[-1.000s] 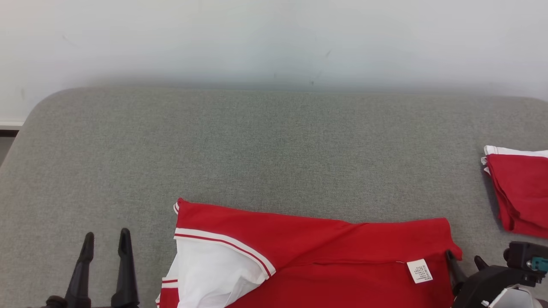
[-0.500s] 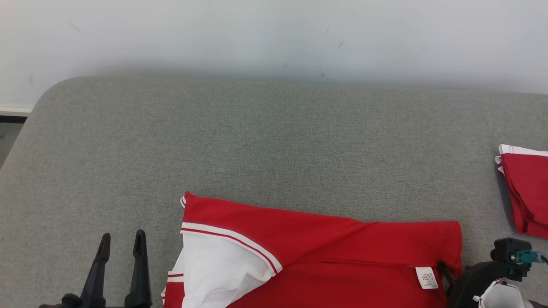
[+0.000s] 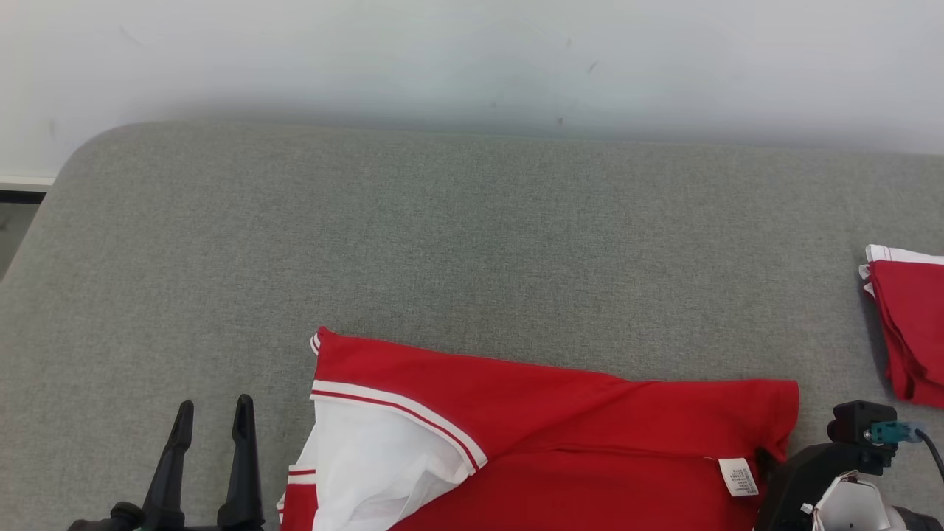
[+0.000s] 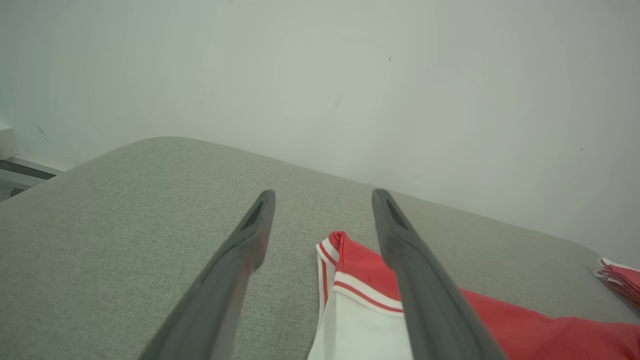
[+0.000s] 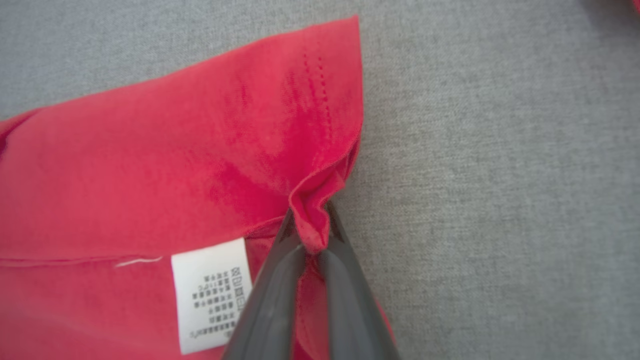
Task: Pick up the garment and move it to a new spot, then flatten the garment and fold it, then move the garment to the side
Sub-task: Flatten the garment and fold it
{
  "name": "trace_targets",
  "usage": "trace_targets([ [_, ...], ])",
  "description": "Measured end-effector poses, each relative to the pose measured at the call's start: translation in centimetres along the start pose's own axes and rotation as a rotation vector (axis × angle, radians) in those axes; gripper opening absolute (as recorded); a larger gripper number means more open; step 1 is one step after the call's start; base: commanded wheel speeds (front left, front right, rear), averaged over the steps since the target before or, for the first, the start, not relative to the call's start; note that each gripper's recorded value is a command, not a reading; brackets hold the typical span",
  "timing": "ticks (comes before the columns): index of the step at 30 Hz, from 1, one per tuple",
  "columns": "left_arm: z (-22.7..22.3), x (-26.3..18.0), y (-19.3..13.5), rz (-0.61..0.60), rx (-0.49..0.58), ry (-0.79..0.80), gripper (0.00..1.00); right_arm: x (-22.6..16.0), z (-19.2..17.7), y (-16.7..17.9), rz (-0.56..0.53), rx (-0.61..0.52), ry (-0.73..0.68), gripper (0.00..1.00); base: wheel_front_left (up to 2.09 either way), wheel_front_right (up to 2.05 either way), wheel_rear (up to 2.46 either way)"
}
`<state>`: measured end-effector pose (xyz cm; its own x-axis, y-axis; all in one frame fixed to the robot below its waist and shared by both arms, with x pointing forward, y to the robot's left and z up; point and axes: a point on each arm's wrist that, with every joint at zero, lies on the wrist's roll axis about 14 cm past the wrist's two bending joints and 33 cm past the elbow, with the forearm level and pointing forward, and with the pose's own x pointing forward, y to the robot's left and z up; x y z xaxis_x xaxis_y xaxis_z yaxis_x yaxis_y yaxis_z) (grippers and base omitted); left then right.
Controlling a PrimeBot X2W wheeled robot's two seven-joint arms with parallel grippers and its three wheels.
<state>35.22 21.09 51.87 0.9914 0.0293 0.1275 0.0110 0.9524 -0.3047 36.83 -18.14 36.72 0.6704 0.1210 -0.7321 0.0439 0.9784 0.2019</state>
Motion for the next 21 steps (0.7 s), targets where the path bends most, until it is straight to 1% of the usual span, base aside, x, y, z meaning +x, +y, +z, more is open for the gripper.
trace_targets([
  [4,-0.4,0.2,-0.3,-0.009,0.000,0.009,1.00,-0.7,1.3,-1.4,-0.052,-0.015,-0.054,0.00,0.00,0.00,0.00],
  [7,-0.6,0.4,-0.6,-0.017,-0.005,0.015,1.00,-1.9,2.7,-3.4,-0.114,-0.007,-0.108,0.00,0.00,0.00,0.00],
  [12,-1.1,0.9,-1.2,-0.033,-0.014,0.024,1.00,-4.6,4.4,-7.2,-0.226,0.019,-0.181,0.00,0.00,0.00,0.00],
  [13,-1.2,1.0,-1.4,-0.040,-0.016,0.027,1.00,-5.6,4.8,-8.5,-0.267,0.034,-0.201,0.00,0.00,0.00,0.00],
  [14,-1.2,1.0,-1.4,-0.040,-0.016,0.027,1.00,-5.6,4.8,-8.5,-0.267,0.034,-0.201,0.00,0.00,0.00,0.00],
  [21,-1.7,1.4,-2.2,-0.065,-0.022,0.039,1.00,-9.8,6.7,-12.8,-0.409,0.073,-0.292,0.00,0.00,0.00,0.00],
])
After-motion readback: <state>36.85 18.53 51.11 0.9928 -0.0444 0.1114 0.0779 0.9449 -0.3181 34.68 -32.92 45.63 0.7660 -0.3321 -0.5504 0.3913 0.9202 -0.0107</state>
